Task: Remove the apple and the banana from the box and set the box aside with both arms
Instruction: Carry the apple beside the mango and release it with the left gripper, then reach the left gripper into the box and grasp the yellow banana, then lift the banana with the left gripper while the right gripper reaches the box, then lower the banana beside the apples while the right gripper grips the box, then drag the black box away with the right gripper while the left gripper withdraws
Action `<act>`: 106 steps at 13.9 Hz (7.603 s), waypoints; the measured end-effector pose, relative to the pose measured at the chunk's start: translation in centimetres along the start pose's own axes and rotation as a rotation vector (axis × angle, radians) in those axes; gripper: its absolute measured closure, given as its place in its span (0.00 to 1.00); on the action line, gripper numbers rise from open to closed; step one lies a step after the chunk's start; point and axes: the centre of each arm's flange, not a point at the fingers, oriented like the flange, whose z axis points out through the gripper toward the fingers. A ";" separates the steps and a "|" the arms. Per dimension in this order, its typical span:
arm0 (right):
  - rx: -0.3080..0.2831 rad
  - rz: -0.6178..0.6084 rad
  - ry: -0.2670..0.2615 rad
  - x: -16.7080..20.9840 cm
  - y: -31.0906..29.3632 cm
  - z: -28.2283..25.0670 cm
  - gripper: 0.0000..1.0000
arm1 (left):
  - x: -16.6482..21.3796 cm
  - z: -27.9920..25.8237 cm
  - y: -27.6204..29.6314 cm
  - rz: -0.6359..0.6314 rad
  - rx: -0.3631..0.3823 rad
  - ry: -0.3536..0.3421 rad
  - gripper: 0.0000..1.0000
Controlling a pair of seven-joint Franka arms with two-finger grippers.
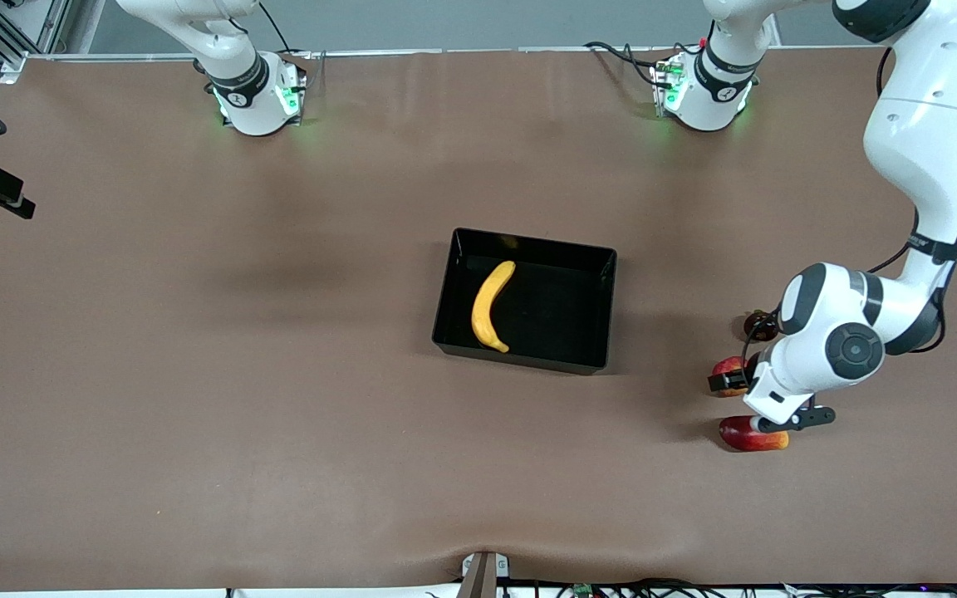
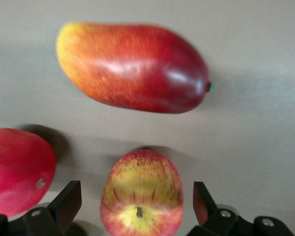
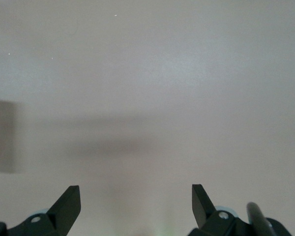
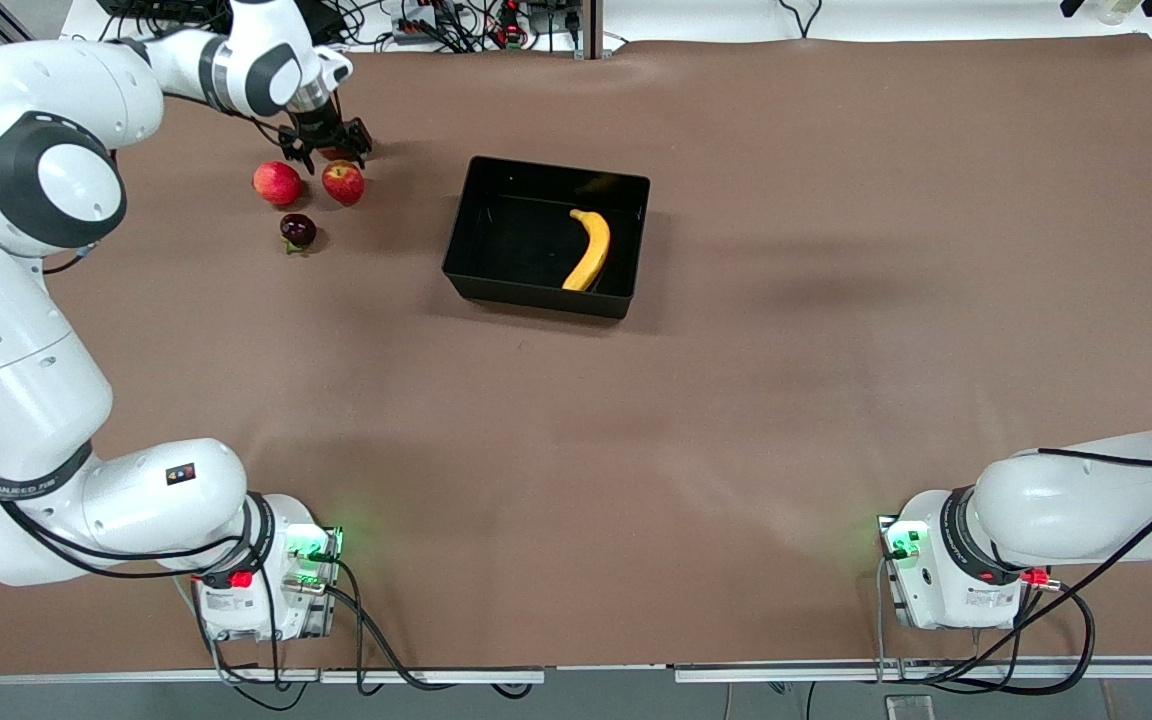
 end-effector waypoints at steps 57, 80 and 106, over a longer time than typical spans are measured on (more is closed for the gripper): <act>0.015 -0.050 -0.213 1.7 -32.1 19.6 0.00 | -9.2 -2.3 11.9 0.437 0.054 0.044 0.63; 0.074 0.038 -0.117 -2.3 -48.9 40.4 0.94 | -6.9 1.1 11.0 0.477 -0.018 0.160 0.10; 0.176 0.004 -0.138 6.1 7.2 34.7 0.94 | -15.7 -43.2 -2.9 0.106 0.017 0.050 0.00</act>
